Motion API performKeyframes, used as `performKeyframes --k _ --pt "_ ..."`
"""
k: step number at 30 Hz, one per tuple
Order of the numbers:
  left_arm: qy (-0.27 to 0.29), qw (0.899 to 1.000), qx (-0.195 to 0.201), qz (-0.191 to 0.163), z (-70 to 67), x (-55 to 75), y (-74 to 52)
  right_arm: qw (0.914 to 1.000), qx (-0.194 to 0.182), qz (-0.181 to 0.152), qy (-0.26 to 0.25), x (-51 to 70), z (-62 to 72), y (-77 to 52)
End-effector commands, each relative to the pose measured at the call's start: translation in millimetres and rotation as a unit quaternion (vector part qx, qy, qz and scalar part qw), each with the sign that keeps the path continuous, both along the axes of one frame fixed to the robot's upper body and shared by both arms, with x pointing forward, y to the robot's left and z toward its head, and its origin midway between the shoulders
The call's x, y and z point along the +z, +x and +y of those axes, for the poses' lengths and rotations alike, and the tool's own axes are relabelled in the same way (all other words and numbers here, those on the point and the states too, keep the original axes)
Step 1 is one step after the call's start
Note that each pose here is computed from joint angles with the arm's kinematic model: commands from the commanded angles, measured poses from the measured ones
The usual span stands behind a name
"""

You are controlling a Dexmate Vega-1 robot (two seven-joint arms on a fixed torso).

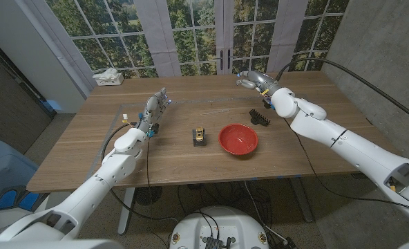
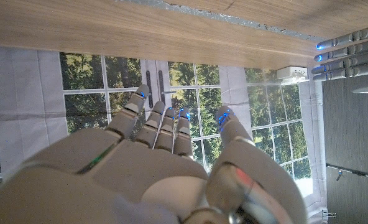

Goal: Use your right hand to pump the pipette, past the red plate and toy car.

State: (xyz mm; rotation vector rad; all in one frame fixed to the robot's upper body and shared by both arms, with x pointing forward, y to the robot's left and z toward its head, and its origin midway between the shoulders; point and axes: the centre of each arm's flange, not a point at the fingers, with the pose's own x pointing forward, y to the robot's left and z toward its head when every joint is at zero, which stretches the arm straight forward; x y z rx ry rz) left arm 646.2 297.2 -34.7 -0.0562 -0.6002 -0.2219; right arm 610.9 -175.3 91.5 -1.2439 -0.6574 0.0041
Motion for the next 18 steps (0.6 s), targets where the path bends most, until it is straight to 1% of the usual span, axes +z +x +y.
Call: performKeyframes --k 1,6,8,18 --pt "-0.002 1.0 -0.001 0.0 0.8 -2.6 -2.7 0.999 -0.008 -0.003 -0.045 1.9 11.3 -3.3" --pt "-0.003 1.0 -0.001 0.0 1.2 -4.0 -4.2 0.9981 -0.007 -0.004 -0.06 1.2 15.7 -3.5" --pt "-0.002 1.0 -0.002 -0.001 1.3 -4.6 -4.1 0.9977 -0.004 0.002 -0.067 1.1 17.7 -3.2" --pt "-0.003 1.0 -0.005 0.0 1.2 -5.8 -3.9 0.9948 -0.018 -0.012 -0.1 -0.9 29.5 -1.1"
